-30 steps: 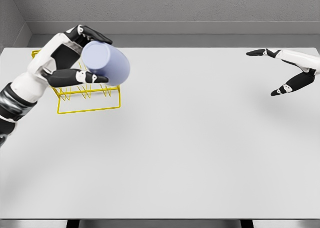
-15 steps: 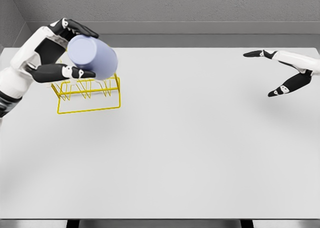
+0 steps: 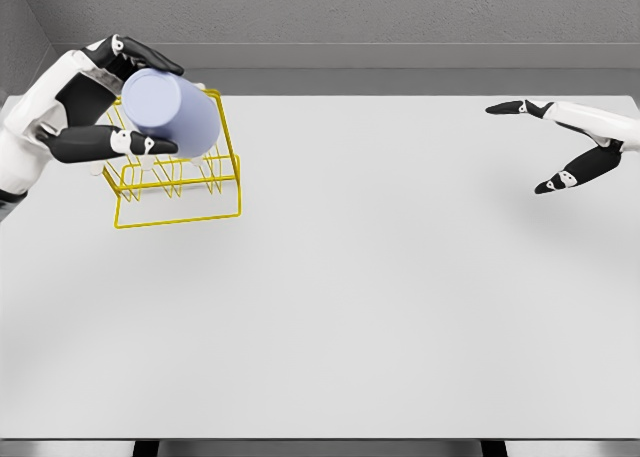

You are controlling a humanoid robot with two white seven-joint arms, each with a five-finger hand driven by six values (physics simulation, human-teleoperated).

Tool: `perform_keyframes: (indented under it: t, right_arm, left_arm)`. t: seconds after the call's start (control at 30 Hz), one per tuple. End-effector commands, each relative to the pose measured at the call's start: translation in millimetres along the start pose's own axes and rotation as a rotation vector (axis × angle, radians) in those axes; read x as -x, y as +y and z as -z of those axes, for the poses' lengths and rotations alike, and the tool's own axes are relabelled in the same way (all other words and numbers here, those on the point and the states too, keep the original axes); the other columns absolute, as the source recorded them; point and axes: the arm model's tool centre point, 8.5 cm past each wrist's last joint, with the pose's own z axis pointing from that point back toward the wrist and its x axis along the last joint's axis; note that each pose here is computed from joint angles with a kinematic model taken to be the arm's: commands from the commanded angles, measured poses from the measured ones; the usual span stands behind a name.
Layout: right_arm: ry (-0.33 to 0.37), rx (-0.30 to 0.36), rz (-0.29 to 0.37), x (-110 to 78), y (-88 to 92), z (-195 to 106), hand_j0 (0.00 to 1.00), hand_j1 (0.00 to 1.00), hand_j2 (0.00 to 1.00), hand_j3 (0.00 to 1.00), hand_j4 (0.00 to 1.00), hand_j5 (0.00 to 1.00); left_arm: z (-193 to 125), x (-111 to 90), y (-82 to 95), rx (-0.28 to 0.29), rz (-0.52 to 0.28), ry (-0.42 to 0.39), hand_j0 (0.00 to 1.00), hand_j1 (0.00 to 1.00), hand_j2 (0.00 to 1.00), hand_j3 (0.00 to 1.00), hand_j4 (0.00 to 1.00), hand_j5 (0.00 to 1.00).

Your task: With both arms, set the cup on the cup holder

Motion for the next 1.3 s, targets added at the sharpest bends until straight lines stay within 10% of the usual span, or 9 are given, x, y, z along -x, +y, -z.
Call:
perform_keyframes:
  t: [0.0,1.27]
  right_arm:
    - [-0.001,0.006,0.006,-0.1,-1.0,-1,1.0,1.0,1.0,1.0,1.0,1.0]
    - [-0.004,0.004,0.006,-0.7,-0.6,0,1.0,1.0,1.0,1.0,1.0,1.0]
  left_arm:
    - [-1,-1,4.0,-0.011,0.0,0.004,0.41,0.41,0.41,0.41,0.41,0.41]
    - [4,37,2.5,-0.069,-0.092,0.139,0.41,0.41,0.41,0.41,0.41,0.41]
